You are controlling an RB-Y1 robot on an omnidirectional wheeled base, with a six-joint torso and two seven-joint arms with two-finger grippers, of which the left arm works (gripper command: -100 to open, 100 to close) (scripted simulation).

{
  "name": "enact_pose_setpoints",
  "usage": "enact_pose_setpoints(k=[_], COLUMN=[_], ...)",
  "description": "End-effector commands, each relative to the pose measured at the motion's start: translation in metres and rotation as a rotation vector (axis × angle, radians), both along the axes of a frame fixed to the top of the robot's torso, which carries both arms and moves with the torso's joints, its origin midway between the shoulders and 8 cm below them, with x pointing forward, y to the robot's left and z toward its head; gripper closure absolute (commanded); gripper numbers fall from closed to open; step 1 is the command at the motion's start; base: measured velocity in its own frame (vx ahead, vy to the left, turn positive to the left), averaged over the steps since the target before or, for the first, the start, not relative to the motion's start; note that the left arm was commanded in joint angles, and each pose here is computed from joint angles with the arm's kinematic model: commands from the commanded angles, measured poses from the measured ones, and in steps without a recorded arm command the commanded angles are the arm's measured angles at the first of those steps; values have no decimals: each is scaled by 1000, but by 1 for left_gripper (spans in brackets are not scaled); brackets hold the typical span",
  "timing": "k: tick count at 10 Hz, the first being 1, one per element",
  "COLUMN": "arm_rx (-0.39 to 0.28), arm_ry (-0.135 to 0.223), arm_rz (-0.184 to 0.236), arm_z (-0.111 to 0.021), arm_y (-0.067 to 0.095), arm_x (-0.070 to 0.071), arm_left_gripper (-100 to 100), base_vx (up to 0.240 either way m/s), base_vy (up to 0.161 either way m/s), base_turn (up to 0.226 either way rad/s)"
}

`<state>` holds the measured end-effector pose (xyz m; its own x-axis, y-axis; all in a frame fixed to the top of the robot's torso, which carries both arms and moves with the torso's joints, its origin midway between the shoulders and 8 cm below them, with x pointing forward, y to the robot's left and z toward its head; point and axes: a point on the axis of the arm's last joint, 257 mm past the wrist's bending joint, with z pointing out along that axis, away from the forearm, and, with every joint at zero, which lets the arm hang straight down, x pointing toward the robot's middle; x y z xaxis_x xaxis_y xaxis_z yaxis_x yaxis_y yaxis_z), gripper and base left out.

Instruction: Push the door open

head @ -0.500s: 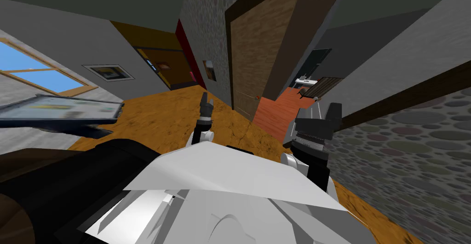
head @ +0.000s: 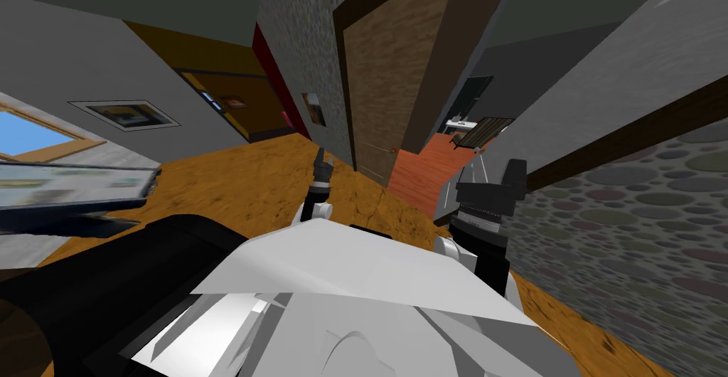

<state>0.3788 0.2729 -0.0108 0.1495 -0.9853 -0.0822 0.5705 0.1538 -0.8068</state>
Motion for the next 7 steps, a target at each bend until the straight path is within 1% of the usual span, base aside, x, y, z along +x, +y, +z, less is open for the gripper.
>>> enact_pose_setpoints(k=[1, 7], arm_rx=[-28, -155], arm_ry=[9, 49], arm_rz=[-21, -105], arm_z=[-9, -44], arm_y=[1, 4], arm_x=[4, 20], arm_left_gripper=[-100, -100], base_vx=[72, 83], base_vy=[18, 14], base_turn=[-92, -124])
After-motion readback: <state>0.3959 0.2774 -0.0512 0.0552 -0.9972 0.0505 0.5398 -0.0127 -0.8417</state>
